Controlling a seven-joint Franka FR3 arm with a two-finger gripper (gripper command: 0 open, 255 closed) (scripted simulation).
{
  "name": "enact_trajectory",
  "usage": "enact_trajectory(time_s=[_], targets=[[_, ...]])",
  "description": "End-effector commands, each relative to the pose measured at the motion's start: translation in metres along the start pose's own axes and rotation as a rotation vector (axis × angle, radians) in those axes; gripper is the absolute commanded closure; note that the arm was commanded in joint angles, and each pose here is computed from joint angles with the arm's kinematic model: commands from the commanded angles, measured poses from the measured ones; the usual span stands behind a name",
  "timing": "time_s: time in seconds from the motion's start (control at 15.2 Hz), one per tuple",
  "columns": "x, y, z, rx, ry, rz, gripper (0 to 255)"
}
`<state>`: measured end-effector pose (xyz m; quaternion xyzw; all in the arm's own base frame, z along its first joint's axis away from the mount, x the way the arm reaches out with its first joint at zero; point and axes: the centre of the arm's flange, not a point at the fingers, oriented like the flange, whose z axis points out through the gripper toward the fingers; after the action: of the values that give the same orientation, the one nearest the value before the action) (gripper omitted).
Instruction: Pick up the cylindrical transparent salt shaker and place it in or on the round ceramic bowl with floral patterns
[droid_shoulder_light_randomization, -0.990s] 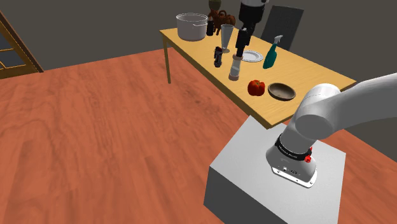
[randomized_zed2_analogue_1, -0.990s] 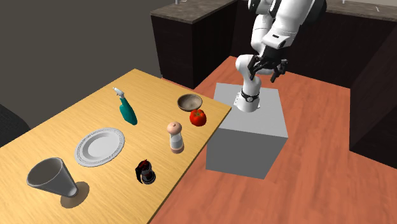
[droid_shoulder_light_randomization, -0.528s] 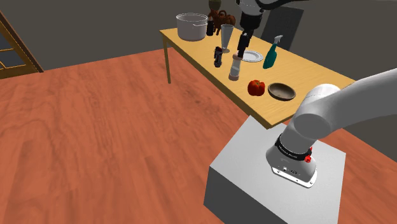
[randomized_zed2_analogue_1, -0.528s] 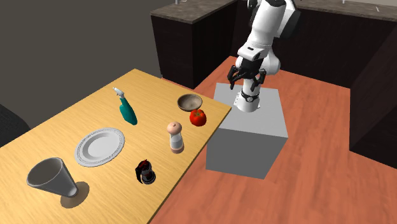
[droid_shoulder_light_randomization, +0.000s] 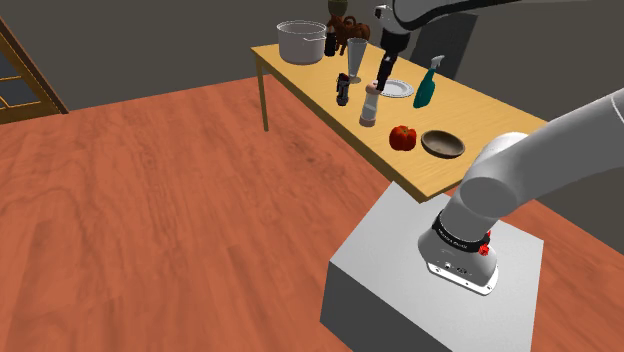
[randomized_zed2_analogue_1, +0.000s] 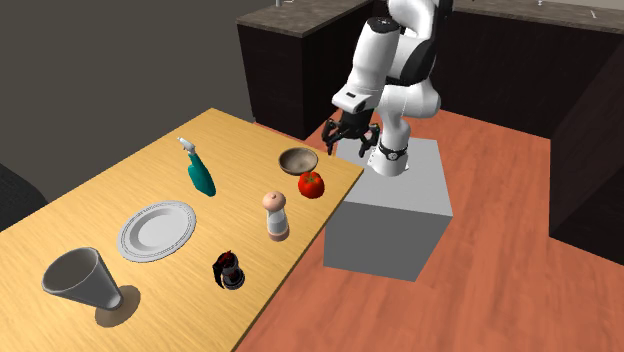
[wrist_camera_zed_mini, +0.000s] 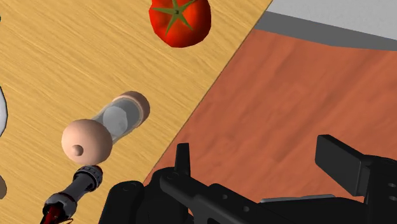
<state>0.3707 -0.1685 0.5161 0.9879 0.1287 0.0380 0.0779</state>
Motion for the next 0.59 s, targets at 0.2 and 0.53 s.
enact_trajectory(time_s=[0.2, 0.53], targets=[[0.004, 0.055, 0.037, -0.009, 0.013, -0.019, 0], [0.009, 0.109, 0.072, -0.016, 0.025, -0.036, 0]])
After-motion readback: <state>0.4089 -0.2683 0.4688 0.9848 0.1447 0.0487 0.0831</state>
